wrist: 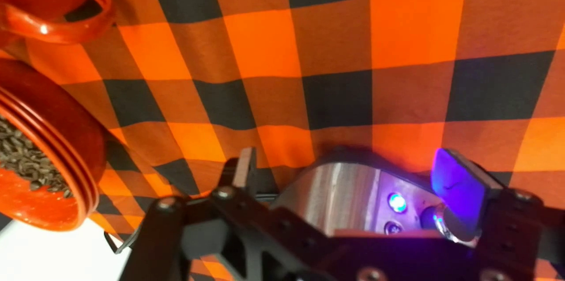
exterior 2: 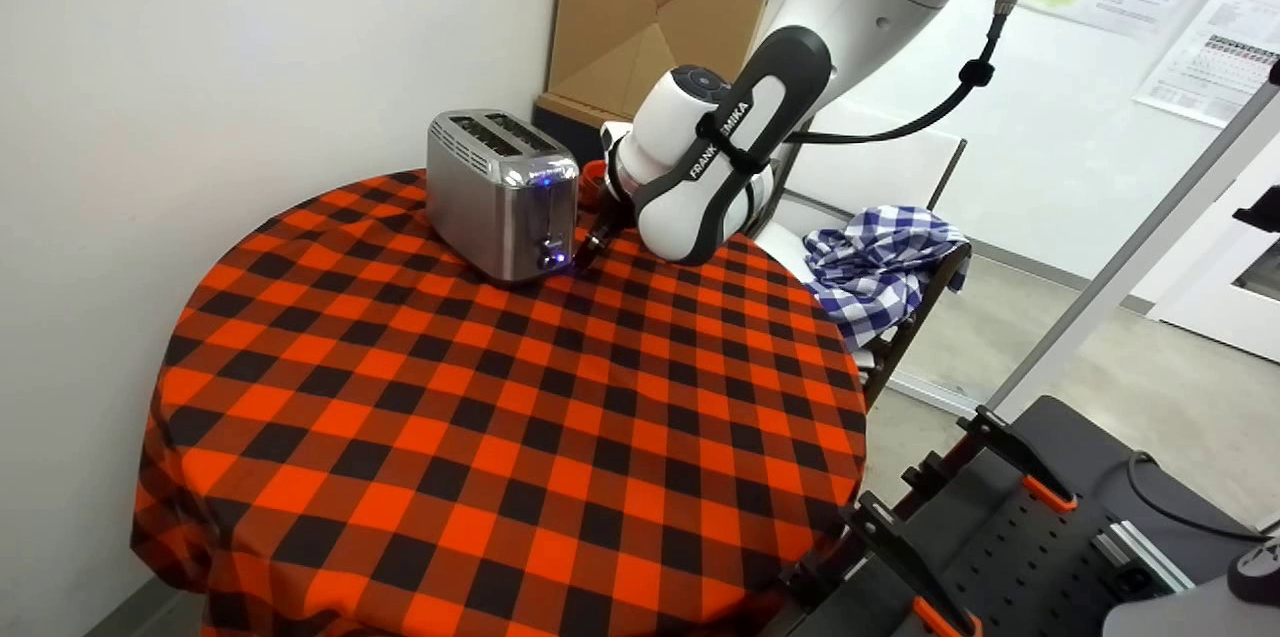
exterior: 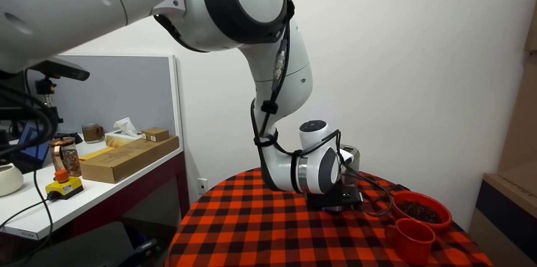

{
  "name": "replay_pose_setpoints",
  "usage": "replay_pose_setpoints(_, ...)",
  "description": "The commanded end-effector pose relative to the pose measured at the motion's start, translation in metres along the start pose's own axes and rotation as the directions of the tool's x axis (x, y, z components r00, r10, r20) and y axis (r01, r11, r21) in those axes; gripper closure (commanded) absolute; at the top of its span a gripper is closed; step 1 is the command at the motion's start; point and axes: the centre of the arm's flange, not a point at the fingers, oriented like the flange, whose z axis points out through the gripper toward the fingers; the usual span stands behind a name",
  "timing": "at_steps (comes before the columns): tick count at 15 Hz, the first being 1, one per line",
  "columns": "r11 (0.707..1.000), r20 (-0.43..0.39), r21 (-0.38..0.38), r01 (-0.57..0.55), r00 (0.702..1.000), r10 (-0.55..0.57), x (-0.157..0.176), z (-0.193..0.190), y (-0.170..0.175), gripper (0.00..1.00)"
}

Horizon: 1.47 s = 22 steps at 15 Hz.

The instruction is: Turn off the toaster

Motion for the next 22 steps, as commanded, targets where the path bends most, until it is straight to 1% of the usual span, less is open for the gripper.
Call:
replay_pose_setpoints(1, 1.0, -0.015, -0.005, -0.004, 1.0, 0.004, 0.011, 0.011, 0.001, 0.0)
replay_pose_setpoints(6, 1.0, -0.012, -0.011, -0.022, 1.0, 0.022, 0.023, 0.023, 0.003, 0.0)
replay_pose_setpoints(14, 0.999, 0.007, -0.018, -0.033, 0.999, 0.033, 0.031, 0.037, 0.008, 0.0)
replay_pose_setpoints(22, 0.999, -0.012, -0.032, -0.035, 0.999, 0.035, 0.031, 0.031, 0.009, 0.0)
